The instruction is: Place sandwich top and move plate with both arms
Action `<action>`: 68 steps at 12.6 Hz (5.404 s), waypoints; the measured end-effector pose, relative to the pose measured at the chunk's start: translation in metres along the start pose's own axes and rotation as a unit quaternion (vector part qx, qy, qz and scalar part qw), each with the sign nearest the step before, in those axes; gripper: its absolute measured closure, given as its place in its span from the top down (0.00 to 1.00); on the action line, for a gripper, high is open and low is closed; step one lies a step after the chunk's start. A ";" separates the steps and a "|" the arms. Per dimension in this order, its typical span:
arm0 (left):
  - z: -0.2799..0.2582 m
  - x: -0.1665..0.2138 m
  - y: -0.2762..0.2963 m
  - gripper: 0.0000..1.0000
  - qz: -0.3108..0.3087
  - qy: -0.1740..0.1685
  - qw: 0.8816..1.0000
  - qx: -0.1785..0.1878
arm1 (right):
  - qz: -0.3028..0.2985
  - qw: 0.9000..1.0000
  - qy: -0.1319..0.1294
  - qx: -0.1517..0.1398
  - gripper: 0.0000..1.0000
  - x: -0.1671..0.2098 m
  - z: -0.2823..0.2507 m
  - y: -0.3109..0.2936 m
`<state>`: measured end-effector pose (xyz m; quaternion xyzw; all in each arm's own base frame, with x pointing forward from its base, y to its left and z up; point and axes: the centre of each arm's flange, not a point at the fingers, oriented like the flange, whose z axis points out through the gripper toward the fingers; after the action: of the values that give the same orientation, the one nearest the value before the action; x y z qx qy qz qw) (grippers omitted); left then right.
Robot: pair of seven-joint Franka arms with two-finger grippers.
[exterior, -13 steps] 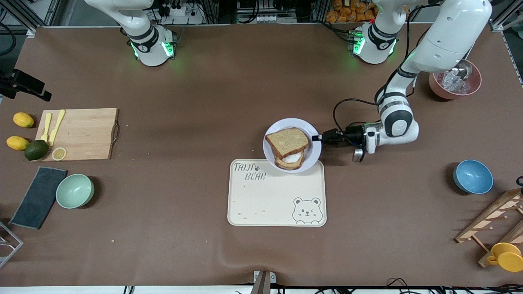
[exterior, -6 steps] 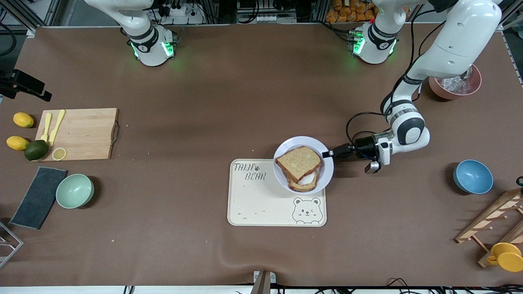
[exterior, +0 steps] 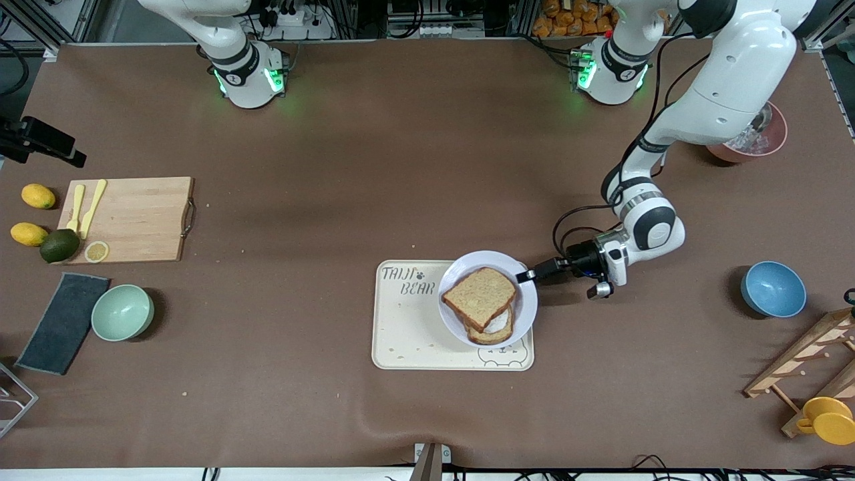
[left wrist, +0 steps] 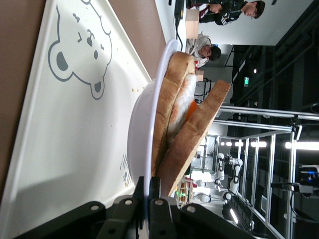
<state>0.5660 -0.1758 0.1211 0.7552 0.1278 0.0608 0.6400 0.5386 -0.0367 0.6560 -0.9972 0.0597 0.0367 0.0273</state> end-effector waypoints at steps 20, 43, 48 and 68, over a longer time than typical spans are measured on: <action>0.048 0.000 -0.021 0.05 0.022 0.016 1.000 0.010 | 0.001 1.000 -0.007 0.000 1.00 0.004 0.007 0.000; 0.009 0.017 0.026 1.00 0.047 0.049 0.998 0.018 | 0.003 1.000 -0.009 0.000 1.00 0.006 0.010 0.003; -0.019 0.024 0.076 1.00 0.074 0.021 0.990 0.115 | 0.003 1.000 -0.009 0.000 1.00 0.007 0.010 0.003; -0.174 0.022 0.416 1.00 0.205 -0.084 0.784 0.580 | 0.007 1.000 -0.010 0.000 1.00 0.007 0.010 0.007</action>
<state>0.5908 -0.0656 0.5585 0.9945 -0.0728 0.0417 0.0621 0.5440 -0.0443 0.6448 -0.9963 0.0666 0.0465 0.0275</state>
